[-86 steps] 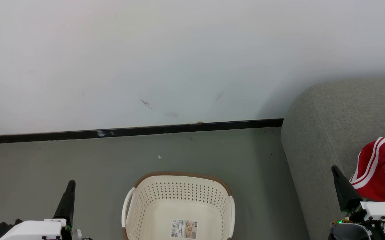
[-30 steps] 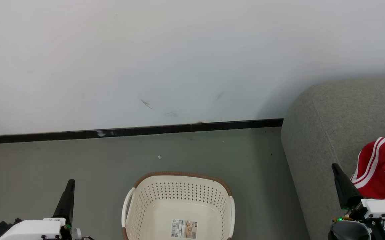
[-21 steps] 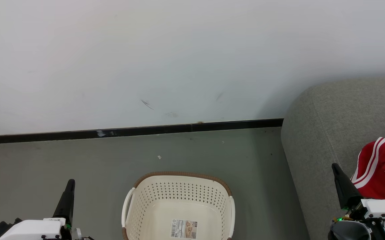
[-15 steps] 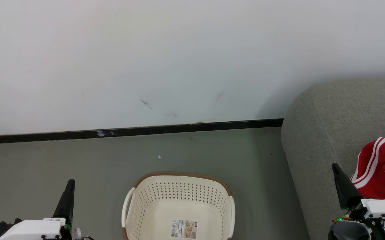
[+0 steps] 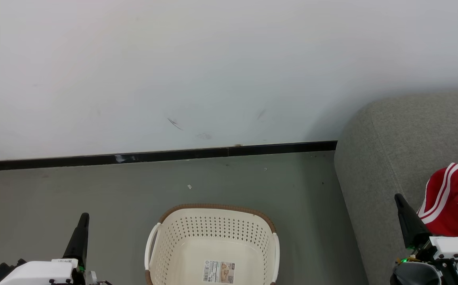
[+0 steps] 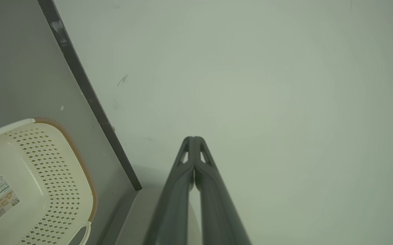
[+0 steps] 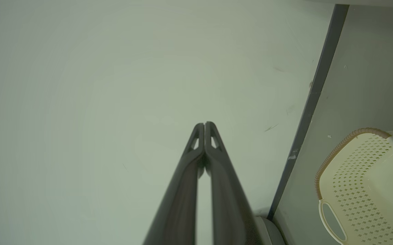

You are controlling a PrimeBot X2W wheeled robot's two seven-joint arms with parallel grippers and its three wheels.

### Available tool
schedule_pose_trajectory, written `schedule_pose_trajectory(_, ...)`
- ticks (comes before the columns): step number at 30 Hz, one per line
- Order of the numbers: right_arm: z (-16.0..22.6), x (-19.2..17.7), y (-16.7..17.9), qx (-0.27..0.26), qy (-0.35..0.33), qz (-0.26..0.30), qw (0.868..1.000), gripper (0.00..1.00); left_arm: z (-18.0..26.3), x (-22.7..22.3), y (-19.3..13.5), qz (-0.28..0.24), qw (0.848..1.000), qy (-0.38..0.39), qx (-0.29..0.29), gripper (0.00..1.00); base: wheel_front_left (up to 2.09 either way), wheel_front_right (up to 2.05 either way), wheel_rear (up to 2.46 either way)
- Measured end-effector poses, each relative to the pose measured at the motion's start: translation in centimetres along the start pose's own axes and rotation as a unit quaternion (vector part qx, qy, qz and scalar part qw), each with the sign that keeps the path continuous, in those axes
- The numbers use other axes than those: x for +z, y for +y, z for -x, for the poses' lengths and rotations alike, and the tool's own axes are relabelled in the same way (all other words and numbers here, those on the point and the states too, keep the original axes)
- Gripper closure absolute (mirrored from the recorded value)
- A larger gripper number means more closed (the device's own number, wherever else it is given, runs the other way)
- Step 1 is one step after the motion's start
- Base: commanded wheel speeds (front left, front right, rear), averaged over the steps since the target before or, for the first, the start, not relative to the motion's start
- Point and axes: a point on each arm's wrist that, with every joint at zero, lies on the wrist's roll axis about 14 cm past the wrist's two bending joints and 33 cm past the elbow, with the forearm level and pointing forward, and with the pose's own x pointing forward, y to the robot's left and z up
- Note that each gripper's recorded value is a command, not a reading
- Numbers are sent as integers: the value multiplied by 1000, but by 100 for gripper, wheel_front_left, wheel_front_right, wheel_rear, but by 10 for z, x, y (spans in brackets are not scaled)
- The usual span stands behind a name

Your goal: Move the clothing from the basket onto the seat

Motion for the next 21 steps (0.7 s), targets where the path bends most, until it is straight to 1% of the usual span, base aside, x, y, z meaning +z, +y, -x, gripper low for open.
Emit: schedule_pose_trajectory(21, 0, 0, 0, 0, 0, 0, 1000, 100, 0, 0, 0, 0, 1000, 0, 0, 100, 0, 0, 0)
